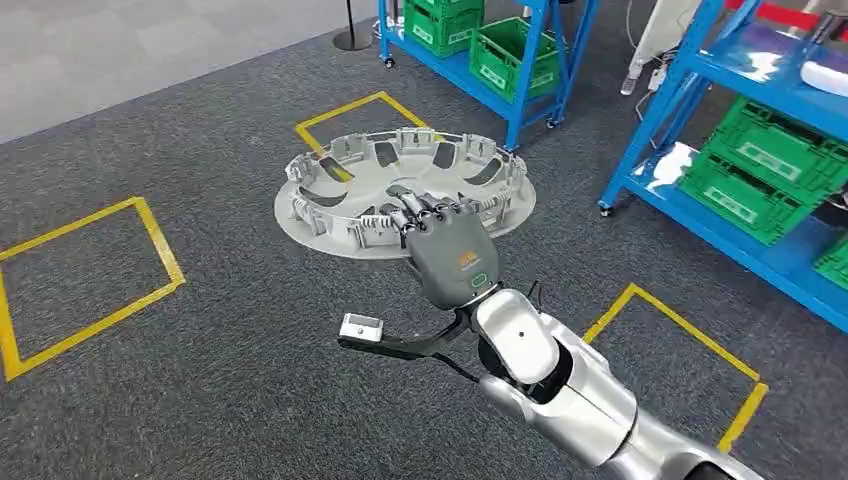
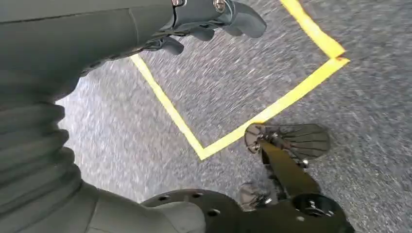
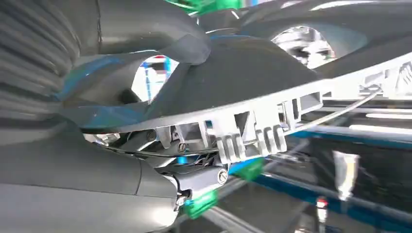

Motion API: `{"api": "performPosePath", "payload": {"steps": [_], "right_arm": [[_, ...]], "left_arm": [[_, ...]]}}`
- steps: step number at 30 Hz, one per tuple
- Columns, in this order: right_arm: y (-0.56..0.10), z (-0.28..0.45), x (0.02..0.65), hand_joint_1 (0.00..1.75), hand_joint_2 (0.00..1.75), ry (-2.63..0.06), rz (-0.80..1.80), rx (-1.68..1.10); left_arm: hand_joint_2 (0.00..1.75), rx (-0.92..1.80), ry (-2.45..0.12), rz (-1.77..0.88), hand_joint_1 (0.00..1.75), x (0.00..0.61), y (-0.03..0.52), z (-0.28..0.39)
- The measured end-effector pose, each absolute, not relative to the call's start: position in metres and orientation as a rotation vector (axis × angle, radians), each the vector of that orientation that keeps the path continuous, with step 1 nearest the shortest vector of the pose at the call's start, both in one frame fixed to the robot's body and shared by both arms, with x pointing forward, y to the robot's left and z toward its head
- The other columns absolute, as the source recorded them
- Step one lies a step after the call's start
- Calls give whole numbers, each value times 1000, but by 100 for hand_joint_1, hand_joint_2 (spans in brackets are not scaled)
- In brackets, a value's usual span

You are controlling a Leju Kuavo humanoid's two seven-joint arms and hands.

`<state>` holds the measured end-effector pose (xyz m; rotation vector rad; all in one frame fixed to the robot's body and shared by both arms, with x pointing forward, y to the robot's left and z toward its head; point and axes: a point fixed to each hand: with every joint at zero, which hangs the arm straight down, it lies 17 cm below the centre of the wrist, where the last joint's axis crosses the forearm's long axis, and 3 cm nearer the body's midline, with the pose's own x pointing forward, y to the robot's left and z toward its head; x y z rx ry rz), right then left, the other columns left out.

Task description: Take the parts from the cabinet and place them on the table.

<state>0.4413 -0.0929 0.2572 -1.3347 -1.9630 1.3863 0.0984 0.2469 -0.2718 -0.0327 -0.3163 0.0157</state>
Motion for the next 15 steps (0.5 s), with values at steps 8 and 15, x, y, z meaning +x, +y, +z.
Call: {"api": "performPosePath", "payload": {"steps": [8, 15], "right_arm": [[-84, 275, 448, 175, 175, -2017, 1376, -1332], [-83, 275, 453, 175, 175, -2029, 1374, -1308]], "left_arm": [[175, -27, -311, 36, 0, 95, 248, -273], [175, -25, -312, 31, 0, 97, 248, -272]]}}
